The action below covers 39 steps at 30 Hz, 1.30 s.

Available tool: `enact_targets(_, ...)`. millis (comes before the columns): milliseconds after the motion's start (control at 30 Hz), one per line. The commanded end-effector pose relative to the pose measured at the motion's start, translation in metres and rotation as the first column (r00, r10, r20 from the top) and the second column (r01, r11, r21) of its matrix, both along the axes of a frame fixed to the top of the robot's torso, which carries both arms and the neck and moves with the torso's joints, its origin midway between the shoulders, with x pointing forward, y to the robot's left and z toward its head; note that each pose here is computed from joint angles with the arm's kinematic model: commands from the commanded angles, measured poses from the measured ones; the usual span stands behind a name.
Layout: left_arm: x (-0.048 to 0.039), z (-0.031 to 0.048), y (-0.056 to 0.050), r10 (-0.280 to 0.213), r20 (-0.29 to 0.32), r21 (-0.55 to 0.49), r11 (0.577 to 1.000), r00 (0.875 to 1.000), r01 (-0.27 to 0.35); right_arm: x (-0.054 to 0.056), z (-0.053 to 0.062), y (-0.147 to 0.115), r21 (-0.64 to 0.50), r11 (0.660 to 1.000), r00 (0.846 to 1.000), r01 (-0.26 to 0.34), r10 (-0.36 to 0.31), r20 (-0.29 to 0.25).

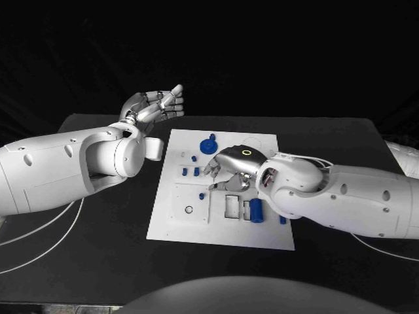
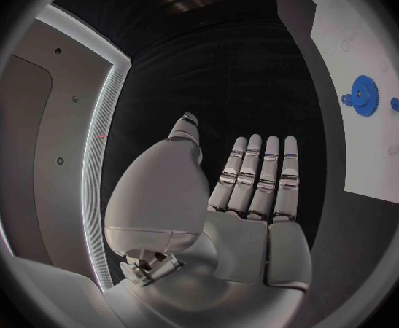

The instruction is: Assemble the parts on the task board

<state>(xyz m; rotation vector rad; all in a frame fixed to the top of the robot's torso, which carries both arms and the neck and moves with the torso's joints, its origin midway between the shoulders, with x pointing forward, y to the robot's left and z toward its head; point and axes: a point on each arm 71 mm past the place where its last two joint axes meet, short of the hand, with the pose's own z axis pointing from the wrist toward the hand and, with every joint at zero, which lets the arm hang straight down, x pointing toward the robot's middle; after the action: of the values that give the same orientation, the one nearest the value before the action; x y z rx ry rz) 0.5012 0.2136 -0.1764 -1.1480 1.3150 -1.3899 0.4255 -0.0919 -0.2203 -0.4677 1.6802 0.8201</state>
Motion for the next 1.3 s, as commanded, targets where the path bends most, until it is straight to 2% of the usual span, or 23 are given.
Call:
enact_targets(33, 0.0004, 0.001, -0.002, -0.011, 0.009, -0.009, 1.0, 1.0, 0.011, 0.008, 0.018, -0.019, 0.123, 0.989, 0.993, 0.087, -0.076, -0.093)
enact_targets(167, 0.0011, 0.0008, -0.002, -0.01, 0.009, -0.008, 1.0, 1.0, 0.01, 0.014, 0.031, -0.04, 0.121, 0.986, 0.99, 0.115, -0.104, -0.092)
enact_targets(333, 0.0018, -0.0001, -0.002, -0.009, 0.009, -0.008, 1.0, 1.0, 0.009, 0.02, 0.039, -0.065, 0.058, 0.987, 0.989, 0.15, -0.148, -0.03)
enact_targets(500, 0.0017, -0.001, -0.001, -0.007, 0.007, -0.007, 1.0, 1.0, 0.007, 0.024, 0.035, -0.081, -0.03, 0.983, 0.984, 0.179, -0.18, -0.012)
enact_targets(733, 0.0019, -0.0019, 0.0, -0.004, 0.006, -0.006, 1.0, 1.0, 0.004, 0.026, 0.024, -0.093, -0.117, 0.97, 0.975, 0.213, -0.219, -0.039)
enact_targets(833, 0.0019, -0.0021, 0.001, -0.003, 0.006, -0.006, 1.0, 1.0, 0.003, 0.026, 0.018, -0.093, -0.15, 0.966, 0.974, 0.212, -0.221, -0.042)
enact_targets(967, 0.0018, -0.0021, 0.001, -0.004, 0.007, -0.007, 1.0, 1.0, 0.004, 0.024, 0.01, -0.09, -0.203, 0.957, 0.977, 0.206, -0.214, -0.022)
enact_targets(1300, 0.0013, -0.0021, 0.003, 0.003, 0.005, -0.004, 1.0, 1.0, -0.003, 0.025, 0.001, -0.081, -0.25, 0.951, 0.981, 0.183, -0.194, -0.019)
